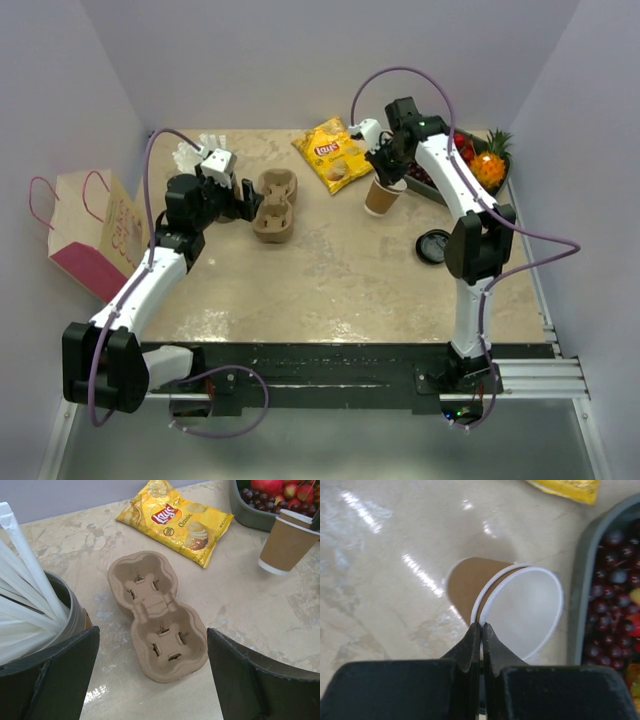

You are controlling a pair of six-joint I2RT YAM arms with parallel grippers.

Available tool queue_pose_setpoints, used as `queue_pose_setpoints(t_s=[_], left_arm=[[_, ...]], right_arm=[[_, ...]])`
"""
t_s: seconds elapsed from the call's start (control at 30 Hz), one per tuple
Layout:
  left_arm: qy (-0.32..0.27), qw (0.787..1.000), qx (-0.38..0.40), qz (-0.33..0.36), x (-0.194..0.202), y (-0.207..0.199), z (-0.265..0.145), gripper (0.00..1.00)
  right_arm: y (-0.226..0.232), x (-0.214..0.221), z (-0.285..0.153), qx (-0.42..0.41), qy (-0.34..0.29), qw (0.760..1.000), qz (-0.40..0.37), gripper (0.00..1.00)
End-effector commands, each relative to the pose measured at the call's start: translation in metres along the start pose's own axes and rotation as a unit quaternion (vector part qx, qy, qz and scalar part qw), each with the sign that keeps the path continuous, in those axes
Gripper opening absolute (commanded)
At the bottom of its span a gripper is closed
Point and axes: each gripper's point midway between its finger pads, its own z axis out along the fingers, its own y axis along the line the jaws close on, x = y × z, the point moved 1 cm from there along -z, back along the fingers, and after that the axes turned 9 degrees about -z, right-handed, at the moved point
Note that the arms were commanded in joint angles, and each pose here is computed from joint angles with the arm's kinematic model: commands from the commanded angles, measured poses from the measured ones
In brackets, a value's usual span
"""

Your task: Pack the takeout coffee

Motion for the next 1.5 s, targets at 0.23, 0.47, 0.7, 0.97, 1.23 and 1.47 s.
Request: queue_pose_setpoints(t_s=[0.23, 0.47, 0.7, 0.97, 1.23, 1.47], left_arm=[[-0.034, 0.999, 0.013, 0.007, -0.013, -0.006, 0.0, 0.92], [-0.034, 0.999, 0.017, 0.006, -0.015, -0.008, 0.002, 0.92], [-0.03, 0.999, 0.016, 0.008, -0.015, -0.008, 0.003, 0.92], [-0.034, 0.999, 0.02, 0.007, -0.015, -0.009, 0.004, 0.92], [-0.029, 0.999, 0.019, 0.007, -0.012, -0.009, 0.005, 0.92], [-0.029, 0.999, 0.019, 0.006, -0.012, -0.008, 0.006, 0.92]], right_arm=[[-0.03, 0.014, -0.018, 0.105, 0.025, 0.994, -0.011, 0.0], [-0.022, 0.011, -0.022, 0.097, 0.031, 0.995, -0.023, 0.0], [-0.012, -0.01, -0.041, 0.026, -0.005, 1.0, 0.007, 0.0], [-0.034, 0.018, -0.005, 0.106, 0.062, 0.992, -0.034, 0.0], [-0.023, -0.011, -0.012, -0.021, -0.043, 0.997, 0.06, 0.0], [-0.039, 0.008, -0.01, 0.081, -0.001, 0.997, 0.018, 0.0]])
